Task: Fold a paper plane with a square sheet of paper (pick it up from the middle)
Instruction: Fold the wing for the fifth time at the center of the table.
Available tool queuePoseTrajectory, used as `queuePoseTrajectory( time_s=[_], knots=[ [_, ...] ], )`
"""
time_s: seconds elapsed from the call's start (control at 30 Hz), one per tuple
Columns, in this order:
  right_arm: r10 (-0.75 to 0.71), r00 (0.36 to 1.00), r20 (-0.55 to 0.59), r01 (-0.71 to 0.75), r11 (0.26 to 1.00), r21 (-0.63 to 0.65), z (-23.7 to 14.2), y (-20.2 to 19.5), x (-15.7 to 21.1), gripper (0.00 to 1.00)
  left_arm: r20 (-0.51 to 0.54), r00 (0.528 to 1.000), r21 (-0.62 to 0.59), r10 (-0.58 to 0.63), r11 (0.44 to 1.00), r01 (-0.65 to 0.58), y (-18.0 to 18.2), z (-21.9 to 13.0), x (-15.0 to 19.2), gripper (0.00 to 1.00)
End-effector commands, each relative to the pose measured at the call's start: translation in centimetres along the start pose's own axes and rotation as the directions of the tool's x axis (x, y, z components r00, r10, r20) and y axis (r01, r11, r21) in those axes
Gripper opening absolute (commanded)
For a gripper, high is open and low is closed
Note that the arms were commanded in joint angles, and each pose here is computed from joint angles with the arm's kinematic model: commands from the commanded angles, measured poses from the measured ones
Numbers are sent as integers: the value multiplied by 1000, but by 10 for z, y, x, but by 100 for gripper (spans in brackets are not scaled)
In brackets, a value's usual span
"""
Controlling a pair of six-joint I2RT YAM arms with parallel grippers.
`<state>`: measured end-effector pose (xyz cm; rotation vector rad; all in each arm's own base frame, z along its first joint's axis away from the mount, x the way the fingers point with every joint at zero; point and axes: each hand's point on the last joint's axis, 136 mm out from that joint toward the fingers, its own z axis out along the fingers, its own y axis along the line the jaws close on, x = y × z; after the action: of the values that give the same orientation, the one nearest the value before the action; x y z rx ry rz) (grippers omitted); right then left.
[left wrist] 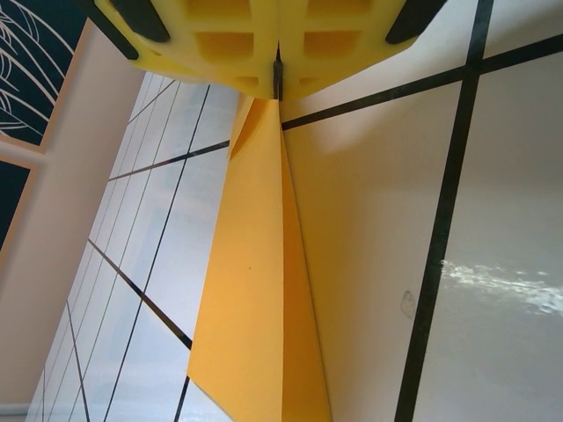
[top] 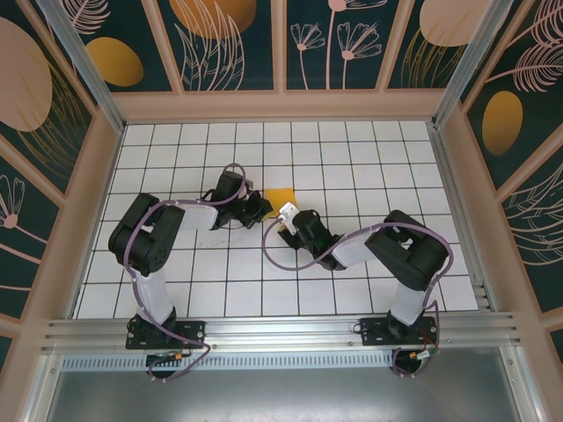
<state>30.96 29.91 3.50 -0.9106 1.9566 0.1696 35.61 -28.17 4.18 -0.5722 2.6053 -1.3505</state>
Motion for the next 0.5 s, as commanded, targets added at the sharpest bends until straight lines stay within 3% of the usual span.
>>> queuePoseTrajectory(
  time_s=[0.0,0.2,0.47],
  knots=[
    [-28,997,78,24,998,50,8,-5,-25,49,-2,1000,25,-1,1000,1,-16,-4,0,0],
    [-61,995,82,57,997,58,20,-4,-29,46,-1,1000,22,-2,1000,2,-16,-5,0,0],
    [-72,996,52,69,996,57,27,-2,-20,19,8,1000,29,2,1000,-2,-22,-8,-2,0]
  ],
)
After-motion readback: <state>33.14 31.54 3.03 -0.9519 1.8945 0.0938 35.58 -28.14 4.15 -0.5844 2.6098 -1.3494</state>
